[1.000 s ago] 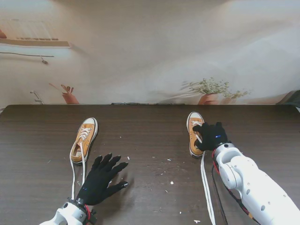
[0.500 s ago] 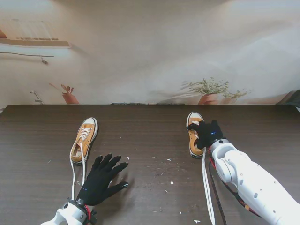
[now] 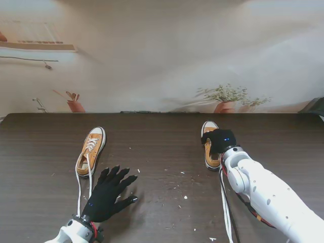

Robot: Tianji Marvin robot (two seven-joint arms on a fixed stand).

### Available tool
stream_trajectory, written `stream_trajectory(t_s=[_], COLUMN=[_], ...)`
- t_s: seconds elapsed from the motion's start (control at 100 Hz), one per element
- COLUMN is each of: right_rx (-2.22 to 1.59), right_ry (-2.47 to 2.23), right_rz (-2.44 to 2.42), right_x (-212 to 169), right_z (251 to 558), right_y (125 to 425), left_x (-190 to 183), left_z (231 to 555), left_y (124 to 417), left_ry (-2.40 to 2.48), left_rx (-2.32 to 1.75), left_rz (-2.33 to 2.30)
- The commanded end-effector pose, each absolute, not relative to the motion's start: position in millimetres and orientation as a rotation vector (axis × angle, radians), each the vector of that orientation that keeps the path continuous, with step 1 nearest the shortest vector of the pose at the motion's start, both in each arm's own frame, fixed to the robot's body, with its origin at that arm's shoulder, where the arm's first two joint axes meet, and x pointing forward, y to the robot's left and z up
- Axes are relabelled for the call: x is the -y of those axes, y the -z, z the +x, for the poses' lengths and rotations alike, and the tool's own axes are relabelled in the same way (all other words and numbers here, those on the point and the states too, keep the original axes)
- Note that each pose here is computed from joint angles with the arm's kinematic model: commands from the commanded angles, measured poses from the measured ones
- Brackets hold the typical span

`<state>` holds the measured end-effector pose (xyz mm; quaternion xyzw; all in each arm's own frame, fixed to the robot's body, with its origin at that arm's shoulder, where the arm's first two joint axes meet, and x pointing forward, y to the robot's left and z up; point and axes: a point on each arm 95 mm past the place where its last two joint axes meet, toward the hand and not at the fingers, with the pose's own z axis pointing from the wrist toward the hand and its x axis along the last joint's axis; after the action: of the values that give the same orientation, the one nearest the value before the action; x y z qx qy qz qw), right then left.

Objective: Tie the shoelaces into a bow on the shoes

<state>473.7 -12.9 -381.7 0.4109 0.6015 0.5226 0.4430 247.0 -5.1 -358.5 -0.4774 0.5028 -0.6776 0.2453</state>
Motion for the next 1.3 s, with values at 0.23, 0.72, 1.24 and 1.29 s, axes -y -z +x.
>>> stream_trajectory(t_s=[0.23,0.72,1.24,1.29], right_rx=[-1.497,-1.434,-1.470,-1.474], right_ry=[-1.430,-1.567,-1.588,-1.589], right_rz=[0.973,0.975,0.988,0.983], right_x=[-4,-65,-143,-148], right_z=[452,405,375,375], right_y=[379,340,343,344], left_x=[6,4,2,2], left_z=[243,238,236,236], left_y=[355,350,349,349], left_ry=[1.855,1.872,1.890,1.892], left_rx=[-1.373,-1.350,-1.344,-1.341], left_rz=[-1.292,-1.259,-1.251,-1.250])
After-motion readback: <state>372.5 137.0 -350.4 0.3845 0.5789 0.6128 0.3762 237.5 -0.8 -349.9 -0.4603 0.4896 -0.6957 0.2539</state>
